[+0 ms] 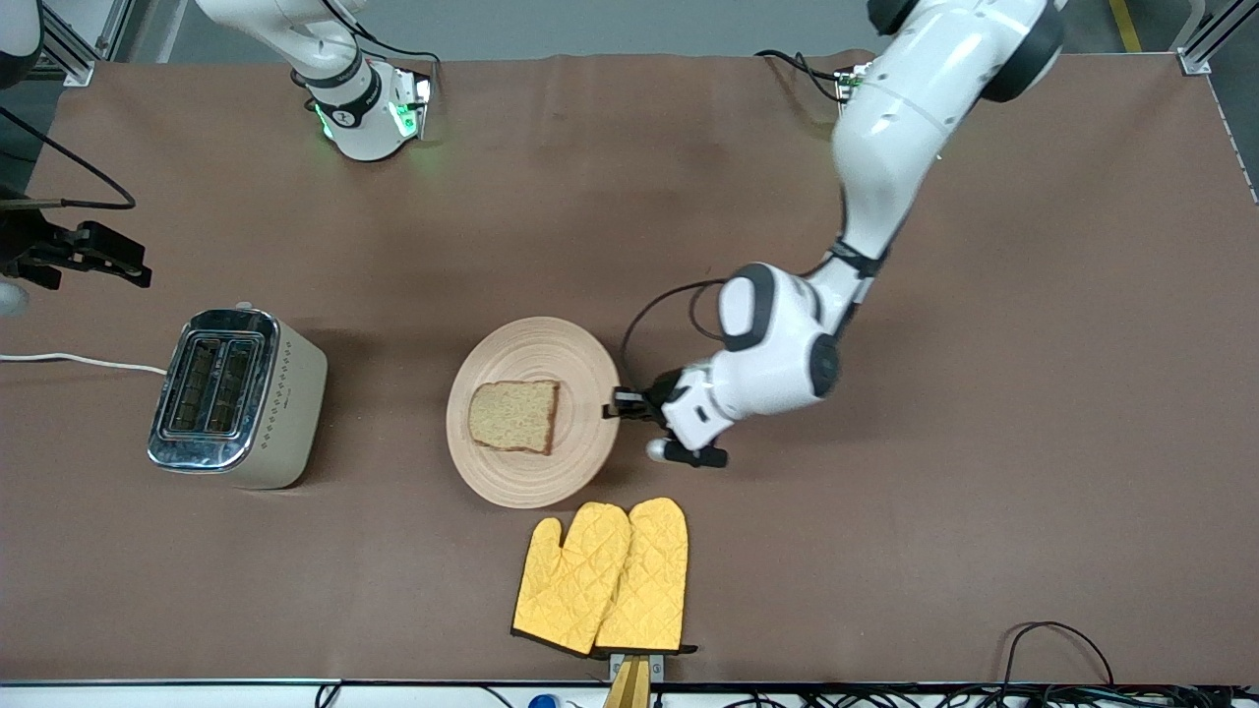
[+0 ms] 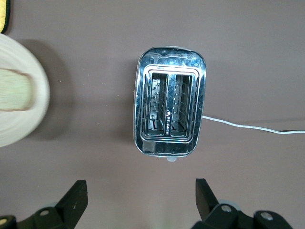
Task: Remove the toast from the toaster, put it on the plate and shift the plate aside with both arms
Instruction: 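Drag the plate with the left gripper away from the toaster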
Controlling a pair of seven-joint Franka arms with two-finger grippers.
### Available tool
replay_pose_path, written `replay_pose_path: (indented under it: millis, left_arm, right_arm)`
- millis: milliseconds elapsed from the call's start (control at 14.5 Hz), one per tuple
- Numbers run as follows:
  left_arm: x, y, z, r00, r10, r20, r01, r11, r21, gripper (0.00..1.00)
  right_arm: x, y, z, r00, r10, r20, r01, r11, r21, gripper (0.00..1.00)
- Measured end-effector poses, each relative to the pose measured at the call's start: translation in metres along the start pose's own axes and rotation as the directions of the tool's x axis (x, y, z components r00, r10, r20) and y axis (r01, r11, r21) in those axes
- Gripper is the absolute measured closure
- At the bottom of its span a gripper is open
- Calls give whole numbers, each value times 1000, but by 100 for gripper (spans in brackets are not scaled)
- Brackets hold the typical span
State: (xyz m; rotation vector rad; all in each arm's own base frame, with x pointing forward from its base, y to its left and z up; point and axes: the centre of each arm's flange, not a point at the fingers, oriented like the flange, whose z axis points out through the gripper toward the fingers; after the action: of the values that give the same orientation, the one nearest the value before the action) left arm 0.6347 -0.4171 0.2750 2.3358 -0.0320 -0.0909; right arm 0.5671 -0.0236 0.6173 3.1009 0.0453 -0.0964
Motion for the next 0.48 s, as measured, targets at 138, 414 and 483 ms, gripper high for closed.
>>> replay_pose_path:
  millis: [138, 414, 483]
  left_arm:
    - [18, -23, -61, 998, 28, 53, -27, 999, -25, 90]
    - [40, -107, -162, 988, 104, 117, -93, 992, -90, 90]
    - [43, -137, -185, 984, 125, 123, -112, 988, -111, 90]
  right_arm:
    - [0, 0, 0, 1000, 0, 0, 0, 1000, 0, 0]
    - [0, 0, 0, 1000, -1, 0, 1, 1000, 0, 0]
    - [0, 0, 0, 1000, -1, 0, 1, 1000, 0, 0]
